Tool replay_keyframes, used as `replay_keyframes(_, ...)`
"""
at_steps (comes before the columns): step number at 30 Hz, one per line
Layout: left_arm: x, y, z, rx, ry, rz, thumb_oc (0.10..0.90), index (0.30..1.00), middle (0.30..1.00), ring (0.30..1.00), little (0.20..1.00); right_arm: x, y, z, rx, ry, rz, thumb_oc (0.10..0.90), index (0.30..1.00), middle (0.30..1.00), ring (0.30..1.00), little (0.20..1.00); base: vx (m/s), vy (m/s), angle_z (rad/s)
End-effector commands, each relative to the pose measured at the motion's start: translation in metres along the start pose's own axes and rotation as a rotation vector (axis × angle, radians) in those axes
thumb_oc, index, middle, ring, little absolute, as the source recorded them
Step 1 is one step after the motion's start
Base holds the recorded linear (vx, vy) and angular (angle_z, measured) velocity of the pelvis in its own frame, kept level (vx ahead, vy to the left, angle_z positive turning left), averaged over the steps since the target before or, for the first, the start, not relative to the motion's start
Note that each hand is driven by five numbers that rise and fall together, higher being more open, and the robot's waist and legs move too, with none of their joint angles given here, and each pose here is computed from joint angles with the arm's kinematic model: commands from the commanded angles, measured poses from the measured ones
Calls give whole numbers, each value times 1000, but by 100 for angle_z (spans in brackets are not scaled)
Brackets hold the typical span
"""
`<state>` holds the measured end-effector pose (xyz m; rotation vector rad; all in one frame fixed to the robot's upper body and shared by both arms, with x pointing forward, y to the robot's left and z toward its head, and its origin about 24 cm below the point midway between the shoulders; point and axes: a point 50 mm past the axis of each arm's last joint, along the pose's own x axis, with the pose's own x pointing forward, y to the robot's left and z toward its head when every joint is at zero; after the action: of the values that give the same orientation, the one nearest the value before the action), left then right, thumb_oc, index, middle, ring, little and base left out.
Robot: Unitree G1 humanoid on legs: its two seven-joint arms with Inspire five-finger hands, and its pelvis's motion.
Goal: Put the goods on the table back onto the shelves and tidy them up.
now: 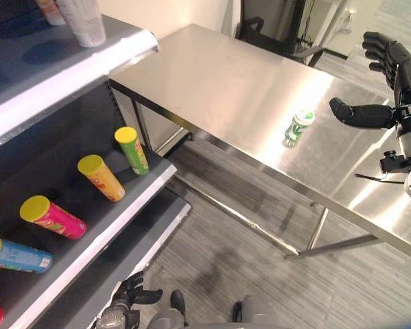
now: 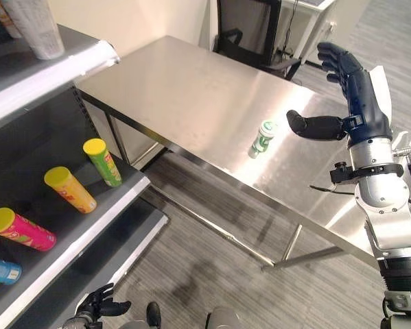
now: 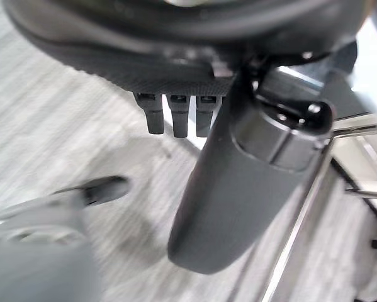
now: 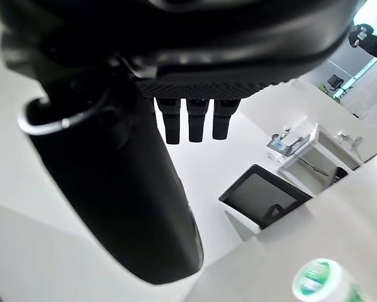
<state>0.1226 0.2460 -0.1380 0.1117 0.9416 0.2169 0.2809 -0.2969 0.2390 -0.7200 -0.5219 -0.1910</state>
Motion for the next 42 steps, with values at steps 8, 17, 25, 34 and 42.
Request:
replay_keyframes(8, -2, 9, -1, 66, -25, 9, 800, 900, 900, 900, 900, -2, -41, 16, 115, -91, -146, 800, 900, 900, 900, 900, 115, -122, 38)
replay_keyframes(17, -7, 11, -21, 59, 45, -7, 800, 900, 900, 900, 900, -23, -29, 5, 298, -34, 25, 800, 900, 900, 900, 900, 46, -99, 1)
replay_keyframes(25, -9, 11, -29, 66, 77, -24, 800, 900, 900, 900, 900, -50, -3, -20, 418, 106, 98, 800, 900, 900, 900, 900, 29, -42, -6)
replay_keyframes(34, -9, 8, -25, 102, 63, -45, 800, 900, 900, 900, 900, -64, 23, -42, 491, 210, 50, 800, 900, 900, 900, 900, 37, -26, 2)
replay_keyframes(42, -10, 9, -25, 118, 59, -43, 800, 900, 900, 900, 900, -55, 29, -53, 492, 243, -68, 800, 900, 900, 900, 900, 20, -7, 11)
